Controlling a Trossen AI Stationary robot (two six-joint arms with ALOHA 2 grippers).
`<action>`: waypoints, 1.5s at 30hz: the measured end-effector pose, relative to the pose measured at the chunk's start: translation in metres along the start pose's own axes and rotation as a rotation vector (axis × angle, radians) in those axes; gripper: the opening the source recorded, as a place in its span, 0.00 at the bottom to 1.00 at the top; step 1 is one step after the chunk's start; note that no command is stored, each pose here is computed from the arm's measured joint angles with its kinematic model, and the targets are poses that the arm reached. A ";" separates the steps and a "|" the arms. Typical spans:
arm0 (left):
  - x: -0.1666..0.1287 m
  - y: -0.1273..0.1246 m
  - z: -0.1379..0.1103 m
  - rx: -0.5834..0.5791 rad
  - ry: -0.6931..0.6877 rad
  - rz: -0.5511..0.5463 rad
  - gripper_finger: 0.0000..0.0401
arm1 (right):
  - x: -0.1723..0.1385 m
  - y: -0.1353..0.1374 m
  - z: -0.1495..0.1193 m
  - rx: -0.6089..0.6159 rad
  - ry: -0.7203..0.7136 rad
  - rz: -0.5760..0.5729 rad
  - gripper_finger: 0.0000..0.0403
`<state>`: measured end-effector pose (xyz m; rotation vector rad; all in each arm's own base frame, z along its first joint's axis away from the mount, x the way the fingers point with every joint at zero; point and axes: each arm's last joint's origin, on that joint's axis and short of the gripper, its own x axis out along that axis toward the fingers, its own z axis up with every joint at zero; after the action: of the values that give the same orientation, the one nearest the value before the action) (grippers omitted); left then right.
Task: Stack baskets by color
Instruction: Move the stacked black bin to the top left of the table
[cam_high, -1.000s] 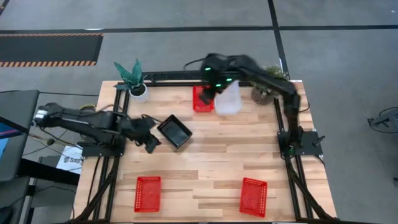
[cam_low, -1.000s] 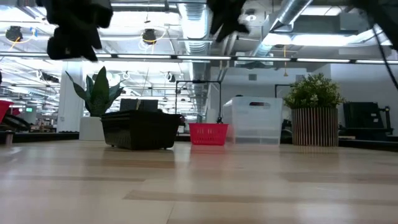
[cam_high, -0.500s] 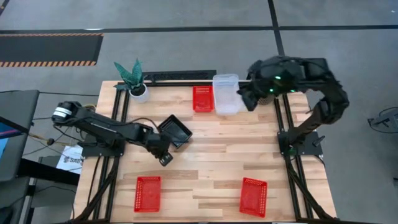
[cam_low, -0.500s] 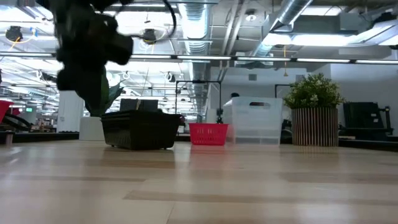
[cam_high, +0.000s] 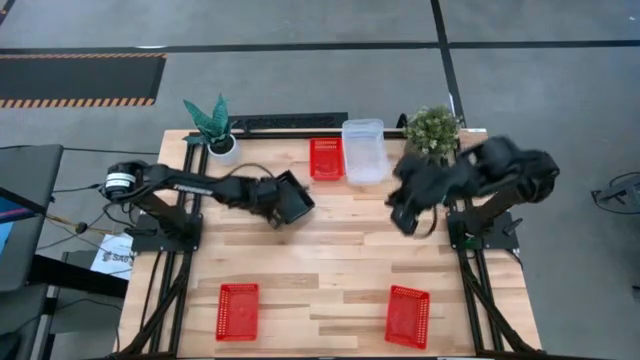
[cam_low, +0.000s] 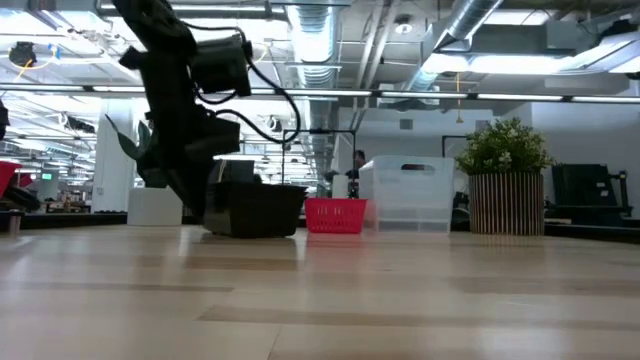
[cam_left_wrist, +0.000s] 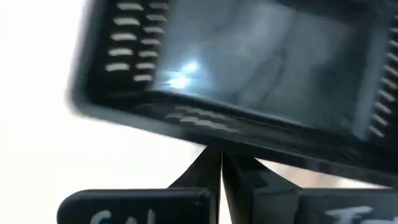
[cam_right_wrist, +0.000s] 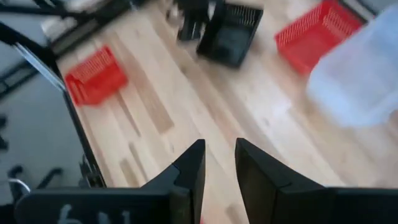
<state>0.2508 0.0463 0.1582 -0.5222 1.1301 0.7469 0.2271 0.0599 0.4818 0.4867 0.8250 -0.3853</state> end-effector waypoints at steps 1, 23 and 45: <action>0.002 0.007 0.005 -0.007 -0.009 0.020 0.00 | 0.005 0.006 -0.006 -0.004 0.025 -0.006 0.27; -0.100 -0.051 0.020 -0.158 -0.218 -0.686 0.00 | 0.042 0.038 -0.076 0.018 0.163 -0.123 0.27; -0.007 -0.102 0.011 0.234 -0.047 -0.004 0.00 | 0.044 0.046 -0.101 0.097 0.188 -0.146 0.27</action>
<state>0.3327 -0.0141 0.1694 -0.3082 1.1543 0.6103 0.2167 0.1471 0.4009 0.5601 1.0313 -0.5219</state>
